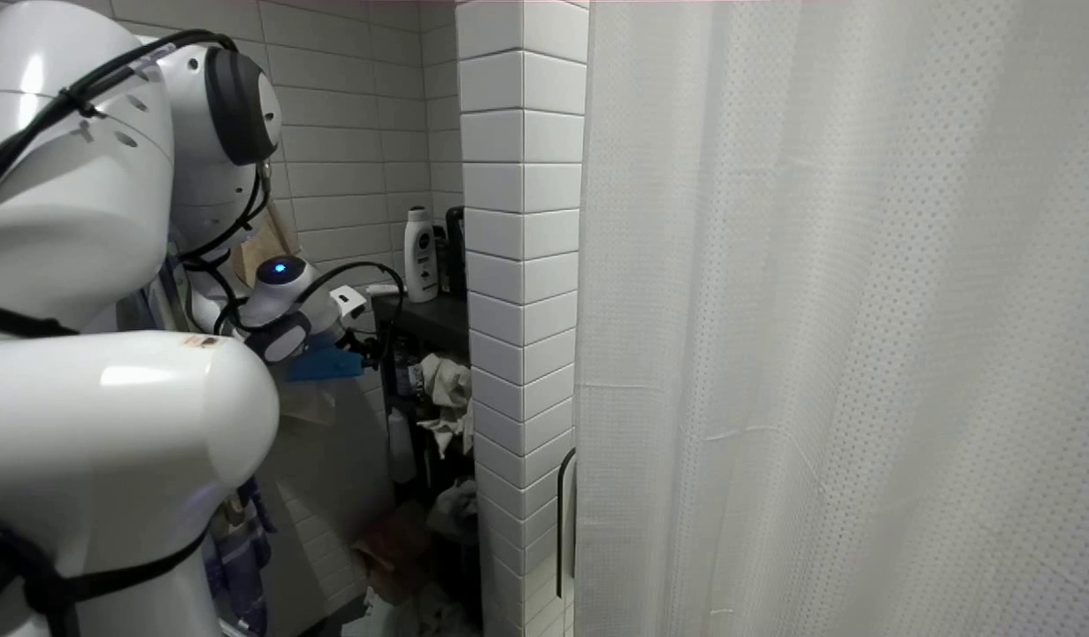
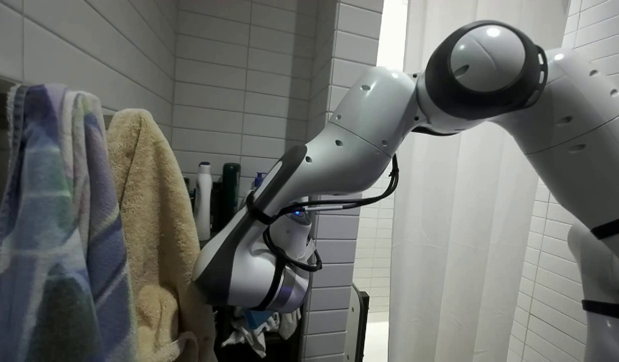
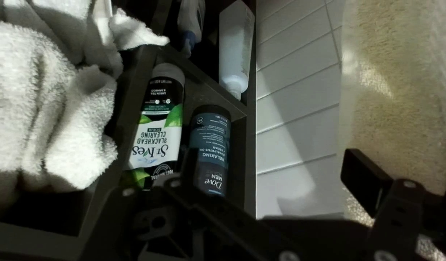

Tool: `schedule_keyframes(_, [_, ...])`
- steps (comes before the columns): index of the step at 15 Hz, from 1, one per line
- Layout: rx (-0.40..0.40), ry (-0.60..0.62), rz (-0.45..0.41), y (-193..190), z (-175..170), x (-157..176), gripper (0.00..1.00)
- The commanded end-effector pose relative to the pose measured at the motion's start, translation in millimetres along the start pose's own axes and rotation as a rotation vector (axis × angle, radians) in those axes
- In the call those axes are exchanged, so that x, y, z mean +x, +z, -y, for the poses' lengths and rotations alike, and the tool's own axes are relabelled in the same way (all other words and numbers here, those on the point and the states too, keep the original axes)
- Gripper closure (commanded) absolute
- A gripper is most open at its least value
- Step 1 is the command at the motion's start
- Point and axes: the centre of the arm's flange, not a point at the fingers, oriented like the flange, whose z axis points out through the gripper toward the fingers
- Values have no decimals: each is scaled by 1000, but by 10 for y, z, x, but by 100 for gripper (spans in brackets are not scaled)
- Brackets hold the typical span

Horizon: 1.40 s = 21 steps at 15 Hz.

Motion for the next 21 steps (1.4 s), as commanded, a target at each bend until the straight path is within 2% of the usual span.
schedule_keyframes(1, [2,-12,-23,37,-51,-418,0])
schedule_keyframes(5, [4,-41,-15,66,-6,-457,0])
schedule_keyframes(11, [-96,-122,-78,41,-9,-486,0])
schedule_keyframes(16, [-127,-150,-106,-35,122,-439,0])
schedule_keyframes(21, [-154,-144,-78,-33,168,-607,0])
